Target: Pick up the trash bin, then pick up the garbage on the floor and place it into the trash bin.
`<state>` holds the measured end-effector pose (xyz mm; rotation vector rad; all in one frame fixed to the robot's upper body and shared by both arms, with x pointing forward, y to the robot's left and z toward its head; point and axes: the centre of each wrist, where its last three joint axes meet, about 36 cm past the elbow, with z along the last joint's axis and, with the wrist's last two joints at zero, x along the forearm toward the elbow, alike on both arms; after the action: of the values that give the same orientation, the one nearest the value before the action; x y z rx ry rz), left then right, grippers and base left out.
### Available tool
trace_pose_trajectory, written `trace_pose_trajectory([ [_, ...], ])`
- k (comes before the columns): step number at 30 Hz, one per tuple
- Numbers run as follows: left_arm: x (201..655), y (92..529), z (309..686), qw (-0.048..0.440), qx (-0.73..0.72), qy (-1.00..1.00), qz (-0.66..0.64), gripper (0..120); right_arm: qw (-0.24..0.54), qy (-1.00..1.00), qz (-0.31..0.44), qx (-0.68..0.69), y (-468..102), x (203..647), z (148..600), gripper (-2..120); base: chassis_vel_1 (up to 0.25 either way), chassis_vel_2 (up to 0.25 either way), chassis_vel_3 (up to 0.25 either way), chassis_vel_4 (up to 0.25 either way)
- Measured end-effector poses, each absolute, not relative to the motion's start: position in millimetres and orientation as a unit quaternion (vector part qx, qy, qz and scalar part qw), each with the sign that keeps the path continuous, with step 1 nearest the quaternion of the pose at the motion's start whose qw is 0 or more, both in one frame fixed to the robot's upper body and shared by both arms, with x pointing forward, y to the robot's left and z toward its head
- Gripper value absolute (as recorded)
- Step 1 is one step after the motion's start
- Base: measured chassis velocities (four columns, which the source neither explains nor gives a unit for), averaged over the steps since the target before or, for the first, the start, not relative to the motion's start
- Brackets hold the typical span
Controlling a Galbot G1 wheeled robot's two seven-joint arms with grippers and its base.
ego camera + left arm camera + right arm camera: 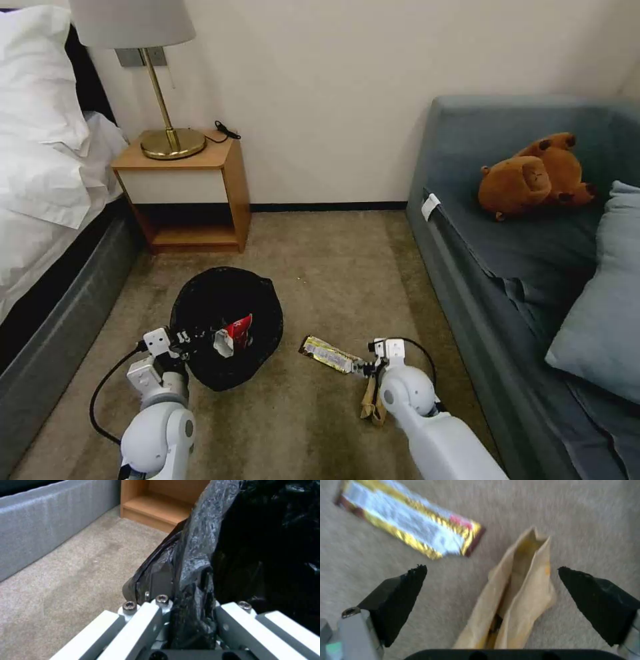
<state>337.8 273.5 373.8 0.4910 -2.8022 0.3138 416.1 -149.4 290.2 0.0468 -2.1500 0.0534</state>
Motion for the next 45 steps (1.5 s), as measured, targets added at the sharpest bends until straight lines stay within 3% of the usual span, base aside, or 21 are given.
trace_pose_trajectory([
  [17, 330.5, 277.3, 364.6, 0.141, 0.178, -0.967, 0.115, 1, 0.511, -0.859, 0.027, -0.001, -168.7, 419.4, 223.7, 98, 0.0, 0.0, 0.0, 0.0],
  [21, 330.0, 276.7, 367.0, 0.138, 0.177, -0.968, 0.114, 1, 0.504, -0.863, 0.027, 0.004, -167.8, 410.7, 211.6, 86, 0.0, 0.0, 0.0, 0.0],
  [23, 330.0, 276.5, 368.8, 0.136, 0.177, -0.968, 0.114, 1, 0.501, -0.865, 0.028, 0.007, -166.5, 408.6, 209.9, 74, 0.0, 0.0, 0.0, 0.0],
  [29, 329.3, 275.8, 370.6, 0.134, 0.176, -0.969, 0.113, 1, 0.495, -0.868, 0.03, 0.01, -166.5, 406.9, 206.8, 65, 0.0, 0.0, 0.0, 0.0],
  [31, 328.8, 275.4, 370.3, 0.135, 0.176, -0.969, 0.112, 1, 0.492, -0.87, 0.03, 0.011, -167.0, 405.5, 205.9, 55, 0.0, 0.0, 0.0, 0.0],
  [45, 330.5, 273.6, 367.4, 0.139, 0.174, -0.968, 0.115, 1, 0.476, -0.877, 0.054, 0.003, -176.1, 398.1, 204.0, 21, 0.0, 0.0, 0.0, 0.0],
])
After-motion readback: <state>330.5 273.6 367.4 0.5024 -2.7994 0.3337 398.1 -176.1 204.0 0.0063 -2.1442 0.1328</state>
